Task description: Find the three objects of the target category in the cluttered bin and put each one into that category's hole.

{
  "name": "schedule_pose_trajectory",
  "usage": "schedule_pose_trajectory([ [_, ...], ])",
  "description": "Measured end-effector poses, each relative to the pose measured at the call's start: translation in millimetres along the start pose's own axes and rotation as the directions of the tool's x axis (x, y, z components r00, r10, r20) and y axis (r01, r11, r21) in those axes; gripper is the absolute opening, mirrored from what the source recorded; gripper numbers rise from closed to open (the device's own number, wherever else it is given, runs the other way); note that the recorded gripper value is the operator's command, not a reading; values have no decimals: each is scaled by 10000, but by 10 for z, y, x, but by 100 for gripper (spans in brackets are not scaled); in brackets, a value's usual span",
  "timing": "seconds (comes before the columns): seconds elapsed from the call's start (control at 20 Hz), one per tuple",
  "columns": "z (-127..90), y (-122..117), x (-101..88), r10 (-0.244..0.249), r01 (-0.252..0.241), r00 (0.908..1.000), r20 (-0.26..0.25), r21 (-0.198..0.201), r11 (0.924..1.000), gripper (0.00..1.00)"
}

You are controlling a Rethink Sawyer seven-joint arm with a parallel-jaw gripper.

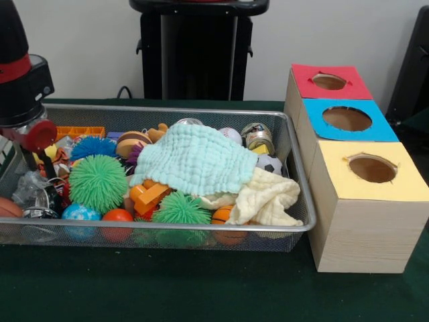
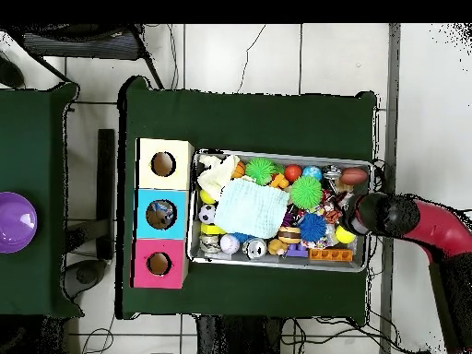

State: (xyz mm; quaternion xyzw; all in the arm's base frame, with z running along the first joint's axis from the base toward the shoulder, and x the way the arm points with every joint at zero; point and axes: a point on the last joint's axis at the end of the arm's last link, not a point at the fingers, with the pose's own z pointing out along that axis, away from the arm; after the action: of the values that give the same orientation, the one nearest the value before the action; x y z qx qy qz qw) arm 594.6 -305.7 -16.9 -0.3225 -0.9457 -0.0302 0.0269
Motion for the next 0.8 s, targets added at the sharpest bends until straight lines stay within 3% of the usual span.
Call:
schedule_pose_trajectory([
  [0.8,219,-138,-142,-65,54,9991,423,278,9996,100],
])
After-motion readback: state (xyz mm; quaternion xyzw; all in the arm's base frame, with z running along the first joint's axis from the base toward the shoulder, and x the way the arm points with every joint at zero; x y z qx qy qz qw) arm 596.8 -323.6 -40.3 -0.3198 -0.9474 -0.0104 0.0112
